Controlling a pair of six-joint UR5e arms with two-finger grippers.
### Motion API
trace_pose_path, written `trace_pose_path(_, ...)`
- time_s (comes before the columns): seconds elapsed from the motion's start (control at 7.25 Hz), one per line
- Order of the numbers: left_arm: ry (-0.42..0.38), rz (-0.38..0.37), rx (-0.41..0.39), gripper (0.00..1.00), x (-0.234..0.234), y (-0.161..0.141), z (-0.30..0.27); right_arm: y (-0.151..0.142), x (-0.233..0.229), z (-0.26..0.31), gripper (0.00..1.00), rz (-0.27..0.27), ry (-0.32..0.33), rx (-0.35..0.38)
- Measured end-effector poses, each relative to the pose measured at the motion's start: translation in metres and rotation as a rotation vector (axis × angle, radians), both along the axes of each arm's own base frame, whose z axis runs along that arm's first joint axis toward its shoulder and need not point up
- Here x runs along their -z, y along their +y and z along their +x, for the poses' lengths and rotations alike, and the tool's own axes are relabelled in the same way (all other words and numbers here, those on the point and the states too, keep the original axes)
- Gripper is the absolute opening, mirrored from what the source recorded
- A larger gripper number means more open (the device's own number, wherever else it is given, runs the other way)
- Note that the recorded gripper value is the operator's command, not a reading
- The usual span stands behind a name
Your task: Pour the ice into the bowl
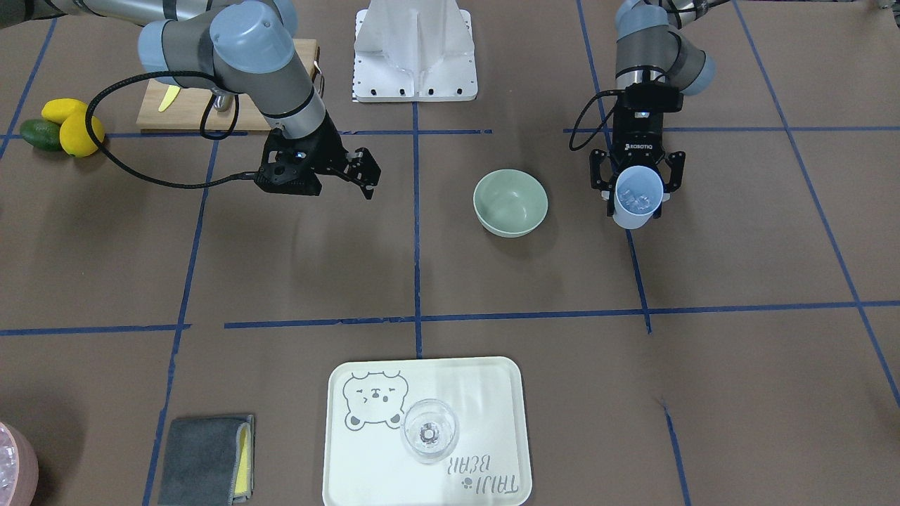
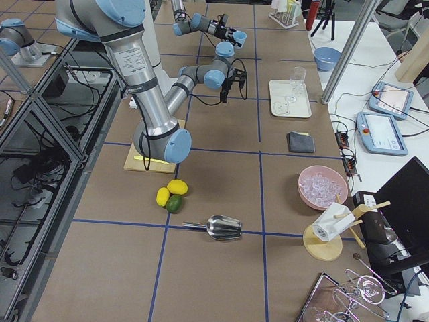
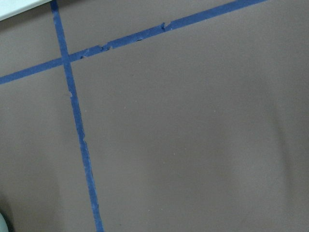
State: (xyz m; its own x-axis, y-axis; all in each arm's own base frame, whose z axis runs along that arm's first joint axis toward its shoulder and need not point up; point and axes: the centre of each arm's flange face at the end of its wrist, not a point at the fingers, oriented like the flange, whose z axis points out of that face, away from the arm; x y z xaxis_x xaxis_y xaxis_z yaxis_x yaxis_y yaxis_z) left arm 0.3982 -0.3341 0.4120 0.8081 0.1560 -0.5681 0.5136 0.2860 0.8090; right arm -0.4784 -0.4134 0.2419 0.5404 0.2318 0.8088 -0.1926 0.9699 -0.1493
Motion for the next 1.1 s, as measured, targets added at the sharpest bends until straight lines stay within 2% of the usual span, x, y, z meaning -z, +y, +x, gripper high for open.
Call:
trace_pose_path(0.28, -0.051, 0.018, 0.035, 0.00, 0.008, 0.020, 0.015, 0.000, -0.001, 0.000, 1.00, -0.001, 0.001, 0.000)
trace_pose_path(0.83, -0.283, 0.017, 0.062, 0.00, 0.032, 0.028, 0.063, 0.000, -0.001, -0.001, 1.00, -0.002, 0.000, -0.001)
trace_pose_path(1.1, -0.443, 0.026, 0.066, 0.00, 0.050, 0.030, 0.088, 0.000, -0.001, -0.001, 1.00, -0.003, 0.000, 0.000)
